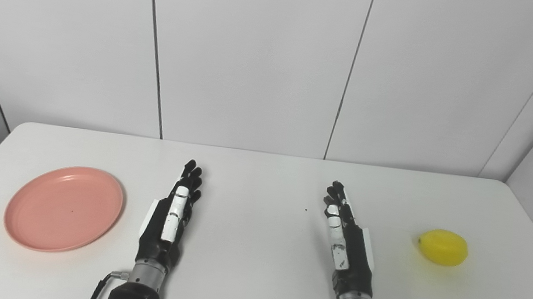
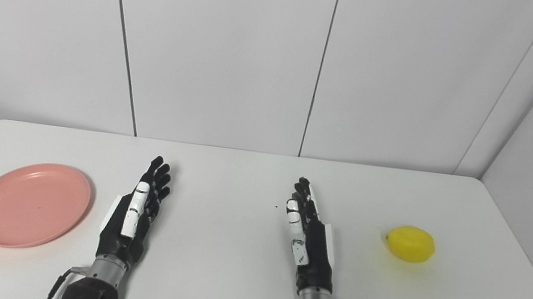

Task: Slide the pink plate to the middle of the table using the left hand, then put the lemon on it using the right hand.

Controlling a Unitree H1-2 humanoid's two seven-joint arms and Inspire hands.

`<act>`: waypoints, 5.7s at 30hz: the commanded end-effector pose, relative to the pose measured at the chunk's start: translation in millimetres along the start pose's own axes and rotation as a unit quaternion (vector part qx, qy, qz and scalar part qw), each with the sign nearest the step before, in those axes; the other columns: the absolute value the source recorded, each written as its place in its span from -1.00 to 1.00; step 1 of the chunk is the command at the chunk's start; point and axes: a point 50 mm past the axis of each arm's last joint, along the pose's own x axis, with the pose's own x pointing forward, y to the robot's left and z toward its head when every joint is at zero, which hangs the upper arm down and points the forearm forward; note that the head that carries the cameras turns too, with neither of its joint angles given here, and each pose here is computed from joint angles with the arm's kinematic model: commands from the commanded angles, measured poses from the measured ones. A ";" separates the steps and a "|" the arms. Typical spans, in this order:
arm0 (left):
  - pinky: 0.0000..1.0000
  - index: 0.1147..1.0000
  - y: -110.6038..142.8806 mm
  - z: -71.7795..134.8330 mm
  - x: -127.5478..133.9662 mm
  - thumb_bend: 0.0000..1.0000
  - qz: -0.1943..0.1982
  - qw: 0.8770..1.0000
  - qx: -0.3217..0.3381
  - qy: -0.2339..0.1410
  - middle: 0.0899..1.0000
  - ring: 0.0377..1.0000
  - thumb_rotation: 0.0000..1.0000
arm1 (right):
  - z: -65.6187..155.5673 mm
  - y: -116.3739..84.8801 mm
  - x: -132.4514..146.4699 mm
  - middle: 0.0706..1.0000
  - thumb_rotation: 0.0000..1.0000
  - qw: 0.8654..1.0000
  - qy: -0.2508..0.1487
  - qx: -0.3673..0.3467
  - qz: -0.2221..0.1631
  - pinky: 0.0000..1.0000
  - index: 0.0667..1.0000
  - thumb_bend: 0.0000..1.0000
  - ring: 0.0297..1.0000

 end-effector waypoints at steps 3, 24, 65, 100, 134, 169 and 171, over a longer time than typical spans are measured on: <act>1.00 0.95 1.3 1.3 0.4 0.08 -0.006 1.000 0.011 -0.008 0.97 0.99 1.00 | 15.0 4.9 12.3 0.86 0.89 0.999 -0.030 0.008 0.005 0.90 0.88 0.37 0.86; 1.00 0.96 2.4 2.2 0.7 0.11 -0.007 1.000 0.009 -0.004 0.98 1.00 1.00 | 15.7 8.1 11.1 0.87 0.90 0.999 -0.031 0.009 0.005 0.89 0.88 0.37 0.85; 1.00 0.94 -40.5 -14.3 10.6 0.08 -0.004 0.999 0.029 -0.022 0.96 1.00 1.00 | 21.9 -38.5 -1.2 0.93 1.00 0.999 -0.040 0.028 0.006 1.00 0.97 -0.09 0.96; 0.89 0.79 59.6 104.2 -1.0 0.19 0.061 0.973 0.200 -0.097 0.80 0.87 1.00 | 29.7 -37.6 2.0 0.99 1.00 0.998 -0.042 0.037 0.017 1.00 1.00 -0.18 1.00; 0.85 0.69 202.6 112.6 -20.9 0.08 0.254 0.910 0.323 -0.044 0.69 0.76 1.00 | 44.2 -34.4 4.6 1.00 1.00 0.998 -0.041 0.037 0.028 1.00 1.00 -0.20 1.00; 0.79 0.70 201.8 42.6 -11.7 0.15 0.240 0.945 0.219 0.040 0.71 0.76 1.00 | 53.9 -35.7 -2.5 0.97 1.00 0.999 -0.026 0.040 0.000 1.00 0.99 -0.23 1.00; 0.79 0.70 198.3 42.1 -11.0 0.14 0.233 0.947 0.215 0.046 0.71 0.76 1.00 | 54.5 -35.3 -2.9 0.97 1.00 0.999 -0.027 0.038 -0.001 1.00 0.99 -0.24 1.00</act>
